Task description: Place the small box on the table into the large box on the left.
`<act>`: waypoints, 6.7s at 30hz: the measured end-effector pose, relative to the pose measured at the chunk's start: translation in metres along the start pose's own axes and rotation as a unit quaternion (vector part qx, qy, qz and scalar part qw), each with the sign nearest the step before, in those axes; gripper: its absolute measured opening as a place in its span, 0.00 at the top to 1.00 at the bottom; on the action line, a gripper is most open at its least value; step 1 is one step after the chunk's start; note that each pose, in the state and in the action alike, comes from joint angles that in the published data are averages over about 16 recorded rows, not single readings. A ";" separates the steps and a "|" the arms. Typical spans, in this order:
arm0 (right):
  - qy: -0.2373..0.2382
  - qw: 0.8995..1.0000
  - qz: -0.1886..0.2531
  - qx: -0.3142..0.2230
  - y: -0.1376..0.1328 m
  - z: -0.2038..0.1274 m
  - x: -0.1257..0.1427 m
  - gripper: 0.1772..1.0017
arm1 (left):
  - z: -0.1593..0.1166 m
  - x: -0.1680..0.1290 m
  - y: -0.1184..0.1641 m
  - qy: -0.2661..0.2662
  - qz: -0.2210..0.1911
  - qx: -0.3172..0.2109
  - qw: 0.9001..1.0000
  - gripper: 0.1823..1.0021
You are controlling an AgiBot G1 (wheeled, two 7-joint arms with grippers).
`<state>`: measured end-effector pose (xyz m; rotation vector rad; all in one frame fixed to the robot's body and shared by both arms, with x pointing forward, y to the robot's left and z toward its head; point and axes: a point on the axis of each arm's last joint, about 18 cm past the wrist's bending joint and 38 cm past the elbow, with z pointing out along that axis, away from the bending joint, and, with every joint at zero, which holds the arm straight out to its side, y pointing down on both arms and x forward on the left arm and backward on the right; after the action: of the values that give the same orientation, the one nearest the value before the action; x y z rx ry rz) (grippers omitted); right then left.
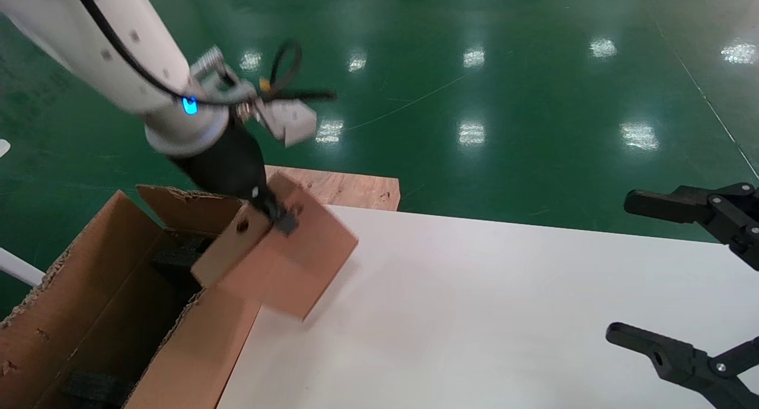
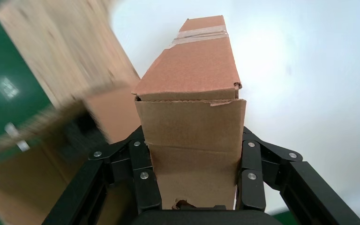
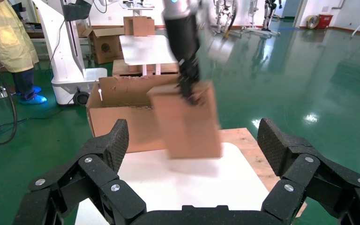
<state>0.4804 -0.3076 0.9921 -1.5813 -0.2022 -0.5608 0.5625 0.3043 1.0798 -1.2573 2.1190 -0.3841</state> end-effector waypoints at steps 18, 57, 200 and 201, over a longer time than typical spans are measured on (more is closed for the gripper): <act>0.000 1.000 0.000 0.000 0.000 0.000 0.000 0.00 | -0.149 -0.138 0.026 -0.088 -0.064 0.154 0.982 0.84; 0.000 1.000 0.000 0.000 0.000 0.000 0.000 0.00 | 0.019 -0.166 0.152 -0.058 -0.161 -0.135 0.976 0.91; 0.000 1.000 0.000 0.000 0.000 0.000 0.000 0.00 | 0.100 -0.211 0.209 -0.152 -0.252 -0.180 0.939 0.27; 0.000 1.000 0.000 0.000 0.000 0.000 0.000 0.00 | 0.100 -0.210 0.207 -0.150 -0.250 -0.177 0.940 0.24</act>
<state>0.4805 -0.3077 0.9921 -1.5810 -0.2015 -0.5610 0.5596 0.5962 0.9713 -1.9367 1.6340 -0.0063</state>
